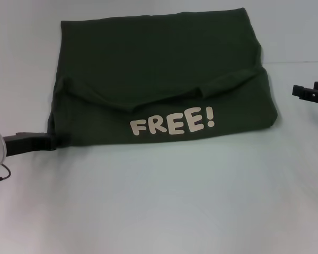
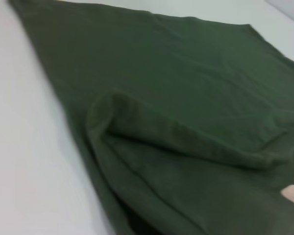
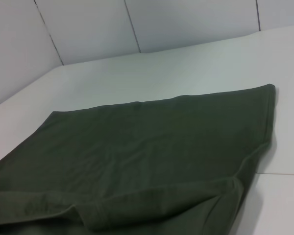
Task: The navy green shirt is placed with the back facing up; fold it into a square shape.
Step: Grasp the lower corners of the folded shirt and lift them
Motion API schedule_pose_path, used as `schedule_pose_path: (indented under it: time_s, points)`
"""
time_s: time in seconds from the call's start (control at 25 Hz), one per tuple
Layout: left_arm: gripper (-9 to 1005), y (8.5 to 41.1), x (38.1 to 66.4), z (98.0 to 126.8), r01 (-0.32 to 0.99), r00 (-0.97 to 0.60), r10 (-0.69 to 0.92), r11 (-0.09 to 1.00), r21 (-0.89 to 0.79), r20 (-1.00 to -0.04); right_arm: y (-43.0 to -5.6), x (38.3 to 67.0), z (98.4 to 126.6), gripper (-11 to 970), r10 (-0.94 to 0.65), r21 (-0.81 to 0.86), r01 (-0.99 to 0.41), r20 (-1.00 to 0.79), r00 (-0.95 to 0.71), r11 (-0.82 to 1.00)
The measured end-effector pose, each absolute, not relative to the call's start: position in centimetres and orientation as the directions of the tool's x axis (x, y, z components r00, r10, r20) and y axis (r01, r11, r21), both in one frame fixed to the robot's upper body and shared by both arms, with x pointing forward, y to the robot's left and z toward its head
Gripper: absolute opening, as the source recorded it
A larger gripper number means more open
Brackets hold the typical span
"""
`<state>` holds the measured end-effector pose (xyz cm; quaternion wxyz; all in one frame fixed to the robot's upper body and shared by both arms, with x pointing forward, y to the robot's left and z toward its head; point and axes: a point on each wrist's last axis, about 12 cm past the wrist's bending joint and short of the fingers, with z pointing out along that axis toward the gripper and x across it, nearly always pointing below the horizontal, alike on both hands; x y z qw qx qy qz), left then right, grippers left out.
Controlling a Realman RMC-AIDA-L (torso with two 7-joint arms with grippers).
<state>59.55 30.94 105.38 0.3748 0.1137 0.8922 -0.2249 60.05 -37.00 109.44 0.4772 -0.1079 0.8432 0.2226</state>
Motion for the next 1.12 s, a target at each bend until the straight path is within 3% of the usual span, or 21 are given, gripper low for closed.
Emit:
schedule_pose_path:
  time_s: [0.16,0.4,0.6,1.12]
  points:
    - [310,30.7,59.6,105.1,0.365,-0.702,0.032,0.874,-0.321,-0.712,-37.0,60.1,109.5,805,0.032,0.274,-0.395,-0.853,-0.521,0.877]
    - [97,30.6,59.6,105.1,0.369,-0.702,0.031,0.871,-0.325,-0.712,-36.9,60.0,109.5,805,0.036,0.282,-0.398,-0.851,-0.524,0.873]
    - [31,30.5,59.7,105.4,0.375,-0.704,0.025,0.862,-0.341,-0.710,-37.2,60.3,110.6,805,0.058,0.329,-0.395,-0.826,-0.561,0.858]
    - [31,30.3,59.9,106.2,0.374,-0.717,-0.005,0.841,-0.390,-0.698,-36.8,61.6,112.6,804,0.012,0.399,-0.326,-0.647,-0.763,0.857]
